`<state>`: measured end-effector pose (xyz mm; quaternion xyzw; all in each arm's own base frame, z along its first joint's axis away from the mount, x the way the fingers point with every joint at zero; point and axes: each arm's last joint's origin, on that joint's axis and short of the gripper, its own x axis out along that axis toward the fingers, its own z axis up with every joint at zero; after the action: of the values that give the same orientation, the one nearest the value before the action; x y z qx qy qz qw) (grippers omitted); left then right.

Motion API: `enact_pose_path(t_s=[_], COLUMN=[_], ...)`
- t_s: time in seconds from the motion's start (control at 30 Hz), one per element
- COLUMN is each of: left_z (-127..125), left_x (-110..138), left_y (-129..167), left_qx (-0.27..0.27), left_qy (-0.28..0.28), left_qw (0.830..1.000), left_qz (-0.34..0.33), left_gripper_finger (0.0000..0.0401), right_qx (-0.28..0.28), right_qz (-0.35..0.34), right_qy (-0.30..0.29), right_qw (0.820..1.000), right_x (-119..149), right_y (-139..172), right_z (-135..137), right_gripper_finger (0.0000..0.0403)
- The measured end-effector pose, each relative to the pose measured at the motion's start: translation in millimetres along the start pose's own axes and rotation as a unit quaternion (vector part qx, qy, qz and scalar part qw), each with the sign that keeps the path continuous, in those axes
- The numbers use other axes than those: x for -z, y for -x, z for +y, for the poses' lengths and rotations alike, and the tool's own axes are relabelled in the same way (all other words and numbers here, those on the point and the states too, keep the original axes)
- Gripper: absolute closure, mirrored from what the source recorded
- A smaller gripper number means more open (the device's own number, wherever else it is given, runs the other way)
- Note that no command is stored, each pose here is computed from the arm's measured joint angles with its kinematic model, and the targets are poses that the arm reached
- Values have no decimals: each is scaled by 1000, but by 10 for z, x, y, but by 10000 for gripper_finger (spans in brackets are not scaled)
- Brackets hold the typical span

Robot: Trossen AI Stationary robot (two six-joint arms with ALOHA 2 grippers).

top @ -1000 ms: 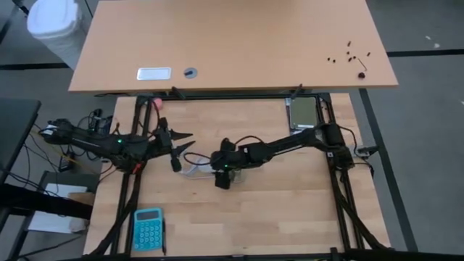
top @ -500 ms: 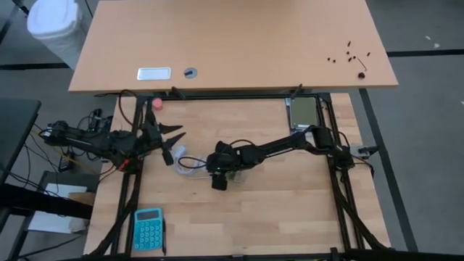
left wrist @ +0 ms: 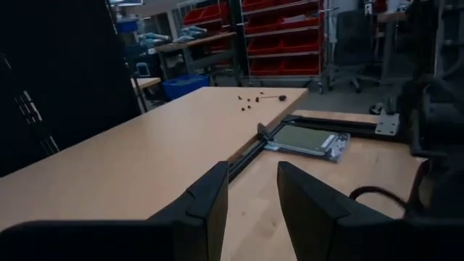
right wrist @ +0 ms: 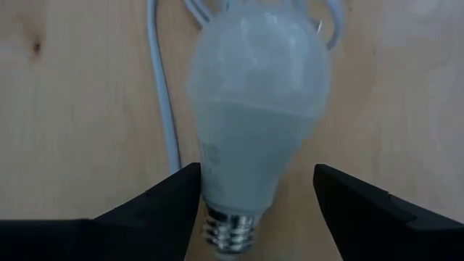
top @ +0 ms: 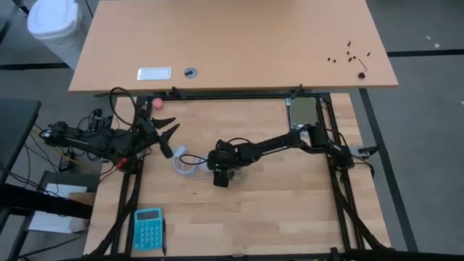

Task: Screw lightbulb
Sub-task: Insert the lightbulb into the lamp holder

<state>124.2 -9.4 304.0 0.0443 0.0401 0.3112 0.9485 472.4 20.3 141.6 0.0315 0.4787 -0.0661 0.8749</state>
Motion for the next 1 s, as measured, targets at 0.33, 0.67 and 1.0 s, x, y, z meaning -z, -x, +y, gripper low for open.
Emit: enact_pose_path(t_s=[0.33, 0.67, 1.0], left_z=[-2, -3, -10], left_x=[5, 8, 8], left_y=[0, 0, -3], left_qx=[2, 3, 11], left_qy=[-2, -4, -3], left_qw=[1000, 1000, 1000], left_qz=[2, 3, 3], left_gripper_finger=[274, 274, 274], right_qx=[-13, 0, 6], right_qz=[7, -1, -47], right_qy=[23, 36, 23], right_qw=[1000, 999, 999], right_x=[34, 13, -214], right_y=[-115, -106, 396], right_z=[-39, -74, -193], right_gripper_finger=[189, 261, 252])
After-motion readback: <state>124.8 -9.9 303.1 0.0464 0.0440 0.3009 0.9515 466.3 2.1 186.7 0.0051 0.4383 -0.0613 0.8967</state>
